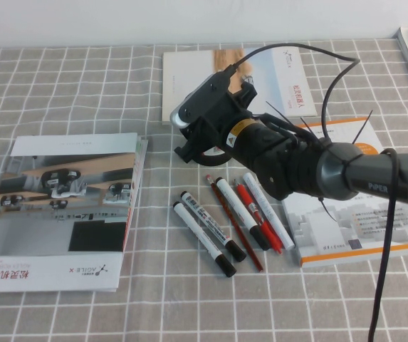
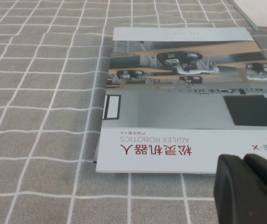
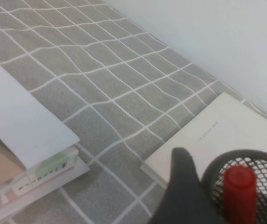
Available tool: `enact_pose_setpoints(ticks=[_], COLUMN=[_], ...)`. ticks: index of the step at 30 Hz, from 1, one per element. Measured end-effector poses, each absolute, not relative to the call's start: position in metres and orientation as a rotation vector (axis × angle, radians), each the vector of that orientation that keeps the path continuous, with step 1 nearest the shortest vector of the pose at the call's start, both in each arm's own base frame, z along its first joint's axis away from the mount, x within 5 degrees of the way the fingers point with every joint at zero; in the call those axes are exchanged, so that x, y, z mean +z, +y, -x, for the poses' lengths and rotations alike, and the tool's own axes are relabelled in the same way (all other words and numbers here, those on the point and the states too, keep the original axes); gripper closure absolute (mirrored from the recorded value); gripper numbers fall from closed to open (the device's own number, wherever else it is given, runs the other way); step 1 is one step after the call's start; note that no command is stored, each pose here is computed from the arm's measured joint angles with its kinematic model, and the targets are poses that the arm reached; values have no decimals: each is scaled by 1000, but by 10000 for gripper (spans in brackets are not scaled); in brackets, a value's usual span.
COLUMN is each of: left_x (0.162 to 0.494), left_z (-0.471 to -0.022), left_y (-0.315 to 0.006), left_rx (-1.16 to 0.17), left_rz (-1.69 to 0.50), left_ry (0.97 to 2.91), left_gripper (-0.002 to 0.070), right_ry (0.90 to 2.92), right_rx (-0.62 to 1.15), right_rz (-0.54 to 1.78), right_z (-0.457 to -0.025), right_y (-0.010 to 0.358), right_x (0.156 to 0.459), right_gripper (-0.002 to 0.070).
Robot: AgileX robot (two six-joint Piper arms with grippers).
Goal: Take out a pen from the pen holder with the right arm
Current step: 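Take a marker out of the pen holder and lay it on the table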
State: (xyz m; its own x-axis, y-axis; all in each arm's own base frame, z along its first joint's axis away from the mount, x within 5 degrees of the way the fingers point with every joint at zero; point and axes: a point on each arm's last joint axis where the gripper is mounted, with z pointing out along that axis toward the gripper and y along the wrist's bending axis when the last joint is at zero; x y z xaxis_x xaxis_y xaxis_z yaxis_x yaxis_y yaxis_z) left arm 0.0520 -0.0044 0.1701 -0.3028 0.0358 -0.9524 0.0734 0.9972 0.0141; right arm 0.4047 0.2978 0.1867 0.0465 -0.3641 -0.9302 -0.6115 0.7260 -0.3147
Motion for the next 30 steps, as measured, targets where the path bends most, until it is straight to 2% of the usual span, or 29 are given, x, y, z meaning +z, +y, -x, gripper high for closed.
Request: enact_pose_setpoints(ticks=[6,14,23,28,30], left_x=[170,170,170,170,170], left_z=[-52,-52,-52,-52,-52], left_y=[-4,-4,-4,-4,-4], left_rx=[-37,-37,-37,-37,-37], left_rz=[-79,-79,-79,-79,-79], left_ry=[1879,1879,1879,1879,1879], left_gripper=[680,680,680,680,680], right_ry=[1552,1504,1519,1523,1531], right_rx=[226,224,221,221,220], right_rz=[822,822,833,835,839], right_z=[-404,-401,-401,-402,-402], right_y=[299,298,298,298,298], right_x=[190,210,208,205,203], right_gripper=[310,310,311,343,393])
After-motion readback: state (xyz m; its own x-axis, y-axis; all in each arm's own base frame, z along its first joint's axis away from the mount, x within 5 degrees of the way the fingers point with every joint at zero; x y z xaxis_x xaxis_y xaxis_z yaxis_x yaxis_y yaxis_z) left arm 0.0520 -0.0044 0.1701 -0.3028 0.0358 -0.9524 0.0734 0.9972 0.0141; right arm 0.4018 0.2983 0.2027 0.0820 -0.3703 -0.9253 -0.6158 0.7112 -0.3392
